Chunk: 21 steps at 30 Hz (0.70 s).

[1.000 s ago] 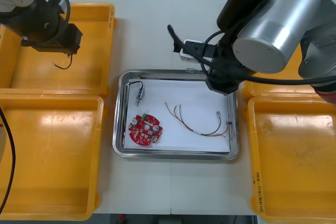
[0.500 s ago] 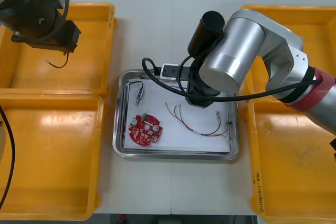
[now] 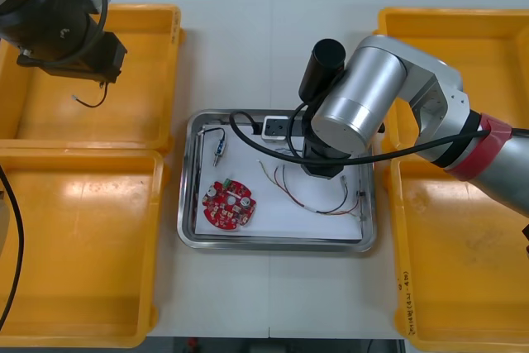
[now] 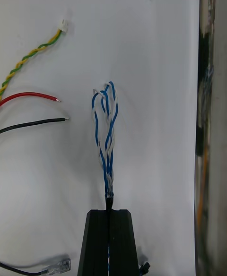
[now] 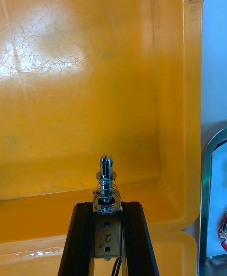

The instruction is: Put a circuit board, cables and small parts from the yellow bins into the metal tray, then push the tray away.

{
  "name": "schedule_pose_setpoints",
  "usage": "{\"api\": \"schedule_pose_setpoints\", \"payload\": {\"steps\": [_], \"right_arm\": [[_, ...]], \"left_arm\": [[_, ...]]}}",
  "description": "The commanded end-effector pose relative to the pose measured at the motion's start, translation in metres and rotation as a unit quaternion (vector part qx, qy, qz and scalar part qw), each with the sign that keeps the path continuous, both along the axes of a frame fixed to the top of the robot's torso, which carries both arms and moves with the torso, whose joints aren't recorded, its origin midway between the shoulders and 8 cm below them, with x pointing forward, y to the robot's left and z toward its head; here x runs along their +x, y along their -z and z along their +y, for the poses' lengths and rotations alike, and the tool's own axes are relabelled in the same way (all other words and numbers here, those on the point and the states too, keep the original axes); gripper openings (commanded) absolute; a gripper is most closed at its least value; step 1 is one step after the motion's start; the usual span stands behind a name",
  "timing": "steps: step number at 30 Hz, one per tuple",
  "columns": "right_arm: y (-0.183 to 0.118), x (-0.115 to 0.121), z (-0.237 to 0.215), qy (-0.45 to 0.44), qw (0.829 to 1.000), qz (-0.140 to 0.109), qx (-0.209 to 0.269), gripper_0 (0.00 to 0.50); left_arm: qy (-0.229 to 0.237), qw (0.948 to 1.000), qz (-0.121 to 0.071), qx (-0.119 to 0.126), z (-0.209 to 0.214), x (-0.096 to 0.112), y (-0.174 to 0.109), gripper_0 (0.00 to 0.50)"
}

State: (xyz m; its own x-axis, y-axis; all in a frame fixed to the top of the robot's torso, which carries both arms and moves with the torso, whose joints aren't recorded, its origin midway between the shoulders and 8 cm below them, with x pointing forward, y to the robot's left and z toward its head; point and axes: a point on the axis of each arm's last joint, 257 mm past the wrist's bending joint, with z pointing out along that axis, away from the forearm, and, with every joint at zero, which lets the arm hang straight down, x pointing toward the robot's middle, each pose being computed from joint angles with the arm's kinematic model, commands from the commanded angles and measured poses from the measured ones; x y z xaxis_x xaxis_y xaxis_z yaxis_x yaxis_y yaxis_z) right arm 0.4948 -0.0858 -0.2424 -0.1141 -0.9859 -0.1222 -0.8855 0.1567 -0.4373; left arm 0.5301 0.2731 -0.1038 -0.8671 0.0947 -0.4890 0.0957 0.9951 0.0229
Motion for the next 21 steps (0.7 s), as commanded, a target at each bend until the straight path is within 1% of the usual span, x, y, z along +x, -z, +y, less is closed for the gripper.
{"api": "schedule_pose_setpoints", "payload": {"steps": [1, 2, 3, 4, 5, 6, 13, 17, 21], "right_arm": [[-0.018, 0.009, 0.015, -0.028, 0.999, -0.025, -0.005, 0.018], [-0.018, 0.009, 0.014, -0.027, 0.999, -0.025, -0.007, 0.072], [-0.018, 0.010, 0.013, -0.026, 0.999, -0.026, -0.006, 0.255], [-0.018, 0.010, 0.012, -0.025, 0.999, -0.026, -0.008, 0.352], [-0.019, 0.011, 0.011, -0.022, 0.999, -0.028, -0.008, 0.493], [-0.019, 0.012, 0.009, -0.021, 0.999, -0.028, -0.009, 0.500], [-0.019, 0.012, 0.007, -0.018, 0.999, -0.028, -0.010, 0.500], [-0.027, 0.017, 0.006, -0.017, 0.999, -0.036, -0.010, 0.500], [-0.027, 0.018, 0.005, -0.015, 0.999, -0.041, -0.015, 0.500]], "left_arm": [[0.026, 0.9990, -0.036, 0.006, -0.008, 0.007, -0.033, 0.000], [0.027, 0.9989, -0.037, 0.006, -0.008, 0.007, -0.034, 0.000], [0.026, 0.9990, -0.037, 0.006, -0.008, 0.007, -0.034, 0.002], [0.026, 0.9990, -0.037, 0.006, -0.008, 0.007, -0.034, 0.000], [0.027, 0.9989, -0.037, 0.006, -0.008, 0.007, -0.034, 0.000], [0.027, 0.9989, -0.037, 0.006, -0.008, 0.007, -0.034, 0.000], [0.027, 0.9990, -0.036, 0.007, -0.008, 0.006, -0.033, 0.000], [0.027, 0.9989, -0.037, 0.006, -0.008, 0.006, -0.034, 0.001], [0.029, 0.9989, -0.038, 0.003, -0.010, 0.006, -0.035, 0.000]]}}
